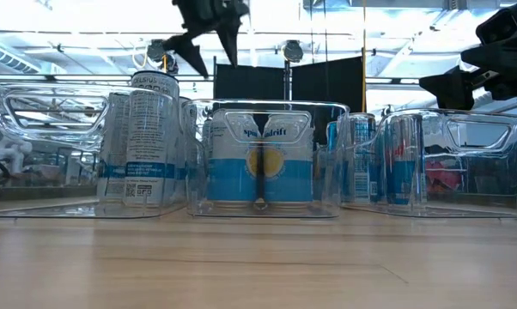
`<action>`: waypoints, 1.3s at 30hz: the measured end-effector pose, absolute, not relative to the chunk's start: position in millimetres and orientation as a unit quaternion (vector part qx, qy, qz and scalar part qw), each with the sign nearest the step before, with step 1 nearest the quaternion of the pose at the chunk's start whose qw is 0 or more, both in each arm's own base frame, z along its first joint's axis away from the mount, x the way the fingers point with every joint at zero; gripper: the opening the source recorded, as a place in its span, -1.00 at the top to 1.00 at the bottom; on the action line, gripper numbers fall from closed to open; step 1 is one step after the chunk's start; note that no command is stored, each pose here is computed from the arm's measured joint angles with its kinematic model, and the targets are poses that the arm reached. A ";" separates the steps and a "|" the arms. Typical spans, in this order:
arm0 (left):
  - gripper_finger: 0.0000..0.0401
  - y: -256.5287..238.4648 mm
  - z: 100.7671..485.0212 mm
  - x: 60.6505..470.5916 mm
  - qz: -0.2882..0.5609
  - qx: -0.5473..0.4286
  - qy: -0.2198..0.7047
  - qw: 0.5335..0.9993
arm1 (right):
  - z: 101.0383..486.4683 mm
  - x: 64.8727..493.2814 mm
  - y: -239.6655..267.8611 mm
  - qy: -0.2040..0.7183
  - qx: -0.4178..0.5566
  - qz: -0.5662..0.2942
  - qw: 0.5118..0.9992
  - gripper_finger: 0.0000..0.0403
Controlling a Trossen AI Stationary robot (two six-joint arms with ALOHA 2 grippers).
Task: Sort soda cans
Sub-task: Put the white soda can into the left transparent bin
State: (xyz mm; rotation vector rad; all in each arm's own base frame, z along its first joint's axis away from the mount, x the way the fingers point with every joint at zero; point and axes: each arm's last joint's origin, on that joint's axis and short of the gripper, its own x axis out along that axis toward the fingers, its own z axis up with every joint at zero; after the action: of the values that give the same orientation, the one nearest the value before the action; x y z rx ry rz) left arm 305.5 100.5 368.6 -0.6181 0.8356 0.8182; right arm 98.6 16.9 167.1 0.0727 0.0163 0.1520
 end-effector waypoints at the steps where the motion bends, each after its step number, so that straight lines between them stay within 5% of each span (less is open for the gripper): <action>1: -0.79 105.8 365.3 306.8 0.384 -0.291 0.391 0.784 | 167.1 98.6 17.0 0.008 0.036 0.076 0.996 -0.58; 18: -0.79 142.8 307.6 340.6 0.392 -0.296 0.457 0.741 | 167.1 98.6 16.9 0.008 0.036 0.076 0.996 -0.58; 39: -0.79 152.9 290.0 333.9 0.425 -0.298 0.477 0.709 | 167.1 98.6 17.0 0.008 0.036 0.076 0.996 -0.58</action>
State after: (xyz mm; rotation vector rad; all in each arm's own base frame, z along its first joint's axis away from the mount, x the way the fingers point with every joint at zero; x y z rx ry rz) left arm 333.9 152.9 290.0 -0.6619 1.0601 0.9443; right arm 98.6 17.0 167.1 0.0728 0.0159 0.1523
